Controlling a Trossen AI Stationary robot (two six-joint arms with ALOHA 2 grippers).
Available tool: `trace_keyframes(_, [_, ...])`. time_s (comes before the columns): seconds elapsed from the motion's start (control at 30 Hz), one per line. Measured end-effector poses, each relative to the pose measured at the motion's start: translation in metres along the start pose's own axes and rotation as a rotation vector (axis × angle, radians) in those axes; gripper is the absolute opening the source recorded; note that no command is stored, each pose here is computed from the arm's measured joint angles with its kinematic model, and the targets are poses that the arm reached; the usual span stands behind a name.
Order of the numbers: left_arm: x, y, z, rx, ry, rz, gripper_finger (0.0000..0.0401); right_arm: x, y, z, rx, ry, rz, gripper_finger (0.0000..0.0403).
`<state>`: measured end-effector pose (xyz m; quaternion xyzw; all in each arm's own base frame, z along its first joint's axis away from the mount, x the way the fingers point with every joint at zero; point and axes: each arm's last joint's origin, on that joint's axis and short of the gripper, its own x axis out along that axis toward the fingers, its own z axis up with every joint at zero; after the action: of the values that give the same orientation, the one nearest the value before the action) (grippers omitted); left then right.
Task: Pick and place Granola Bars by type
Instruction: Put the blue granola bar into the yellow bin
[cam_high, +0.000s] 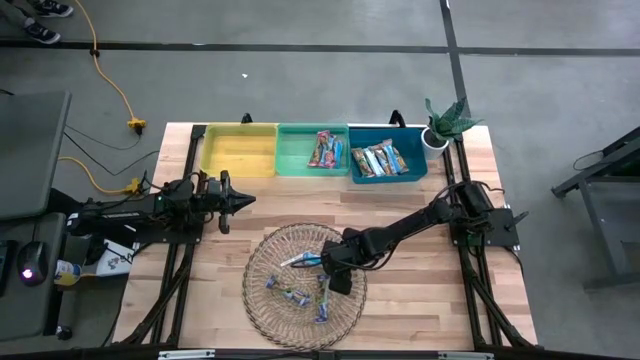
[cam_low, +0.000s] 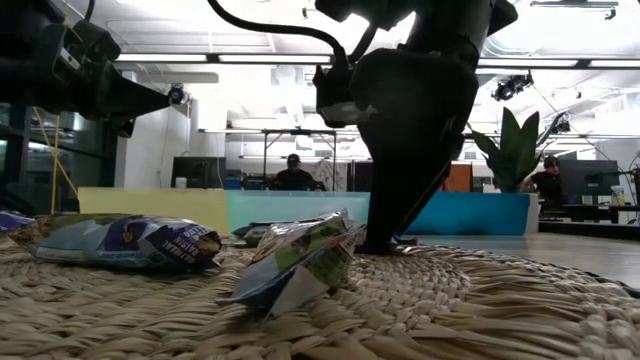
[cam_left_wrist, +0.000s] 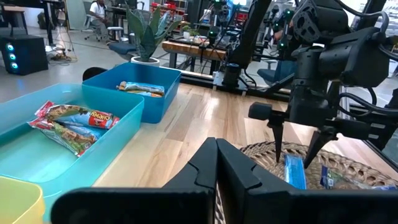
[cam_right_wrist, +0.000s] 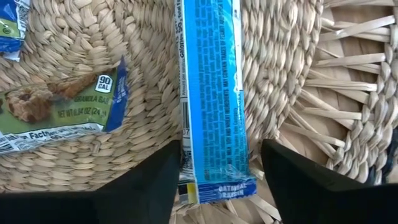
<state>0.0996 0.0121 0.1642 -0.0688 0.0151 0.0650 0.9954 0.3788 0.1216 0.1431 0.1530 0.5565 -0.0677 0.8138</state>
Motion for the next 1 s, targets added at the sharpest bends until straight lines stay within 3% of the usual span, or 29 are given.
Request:
trace_keyframes(0.37, [0.0, 0.0, 0.0001, -0.026, 0.0, -0.001, 0.0, 0.0, -0.0005, 0.0003, -0.003, -0.008, -0.013, 0.0148])
trace_keyframes(1.0, [0.0, -0.0001, 0.0001, -0.026, 0.0, -0.002, 0.0, -0.0054, 0.0056, 0.0089, -0.02, -0.055, 0.002, 0.0084])
